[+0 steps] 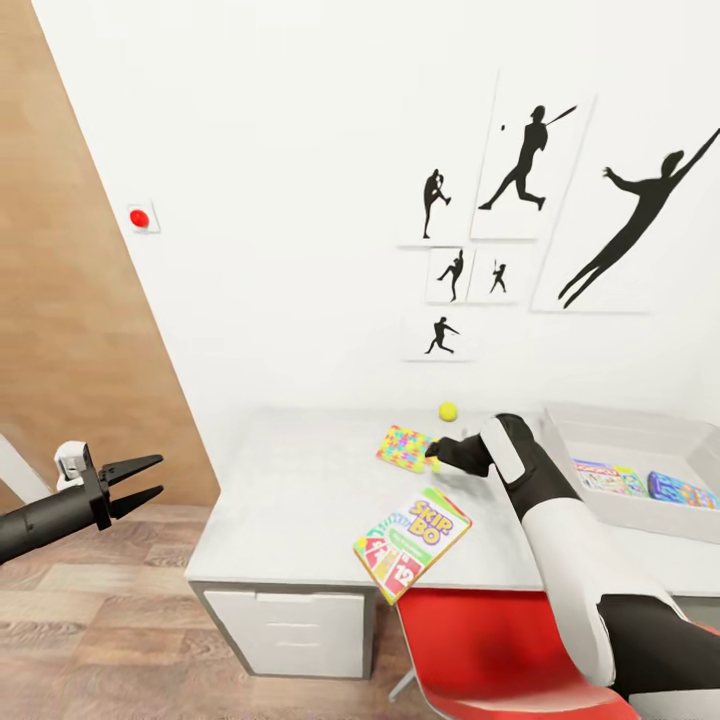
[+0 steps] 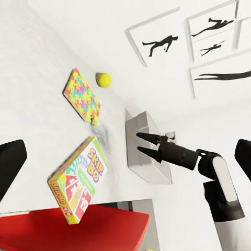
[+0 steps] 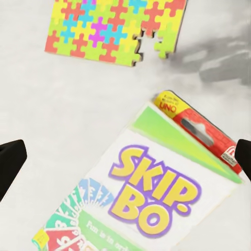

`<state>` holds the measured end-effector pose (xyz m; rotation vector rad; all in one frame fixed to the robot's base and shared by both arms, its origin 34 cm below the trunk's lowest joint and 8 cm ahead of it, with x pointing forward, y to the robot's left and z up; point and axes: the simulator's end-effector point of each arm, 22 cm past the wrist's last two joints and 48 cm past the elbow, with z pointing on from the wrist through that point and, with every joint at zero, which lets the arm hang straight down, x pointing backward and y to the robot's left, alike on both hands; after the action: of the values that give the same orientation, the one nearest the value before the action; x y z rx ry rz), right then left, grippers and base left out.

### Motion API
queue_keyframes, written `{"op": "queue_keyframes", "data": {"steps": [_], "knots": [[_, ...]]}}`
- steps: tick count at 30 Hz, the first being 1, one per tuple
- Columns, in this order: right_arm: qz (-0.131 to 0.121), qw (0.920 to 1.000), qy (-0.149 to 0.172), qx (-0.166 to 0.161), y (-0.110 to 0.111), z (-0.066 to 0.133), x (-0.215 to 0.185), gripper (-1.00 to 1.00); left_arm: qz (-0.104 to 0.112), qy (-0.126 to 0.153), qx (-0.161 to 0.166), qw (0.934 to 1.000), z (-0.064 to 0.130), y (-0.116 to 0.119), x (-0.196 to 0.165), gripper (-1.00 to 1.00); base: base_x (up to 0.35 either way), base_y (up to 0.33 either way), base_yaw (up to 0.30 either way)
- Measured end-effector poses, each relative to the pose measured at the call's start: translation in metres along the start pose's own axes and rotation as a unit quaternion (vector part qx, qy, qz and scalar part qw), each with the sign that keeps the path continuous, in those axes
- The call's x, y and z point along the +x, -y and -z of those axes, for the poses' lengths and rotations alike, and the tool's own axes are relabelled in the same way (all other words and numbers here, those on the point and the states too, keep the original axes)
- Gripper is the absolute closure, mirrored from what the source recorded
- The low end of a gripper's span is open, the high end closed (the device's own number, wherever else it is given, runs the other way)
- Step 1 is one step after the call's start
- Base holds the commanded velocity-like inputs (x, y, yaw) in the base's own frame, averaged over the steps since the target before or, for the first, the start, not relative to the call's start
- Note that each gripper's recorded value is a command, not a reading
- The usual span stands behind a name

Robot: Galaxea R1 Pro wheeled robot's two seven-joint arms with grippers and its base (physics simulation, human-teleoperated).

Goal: Put all the toys in the child's room - the three board games (two on the bed and one on the table), the two jigsaw puzzles on the table, and the tennis ball on the table - inside the toy box on the table in the child's room.

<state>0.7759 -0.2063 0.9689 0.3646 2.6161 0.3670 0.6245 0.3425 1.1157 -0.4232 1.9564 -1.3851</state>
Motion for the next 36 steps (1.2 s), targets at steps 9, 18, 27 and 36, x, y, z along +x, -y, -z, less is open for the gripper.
{"op": "queue_keyframes", "data": {"steps": [9,18,27,36], "knots": [[-0.002,1.0000,-0.004,0.004,0.006,-0.007,0.001,-1.00,0.005,-0.003,-0.004,1.0000,-0.003,-0.007,0.001,-1.00,0.010,0.000,0.084],[-0.008,0.9997,-0.020,0.015,0.020,-0.019,0.011,-1.00,0.010,-0.005,-0.009,0.9999,-0.005,-0.014,0.003,-1.00,0.001,0.000,0.084],[-0.017,0.9991,-0.021,0.031,0.043,-0.027,0.012,-1.00,0.014,-0.008,-0.013,0.9998,-0.007,-0.021,0.004,-1.00,0.000,0.000,0.084],[-0.020,0.9988,-0.025,0.036,0.050,-0.034,0.015,-1.00,0.019,-0.010,-0.018,0.9996,-0.009,-0.028,0.006,-1.00,0.000,0.000,0.084]]}}
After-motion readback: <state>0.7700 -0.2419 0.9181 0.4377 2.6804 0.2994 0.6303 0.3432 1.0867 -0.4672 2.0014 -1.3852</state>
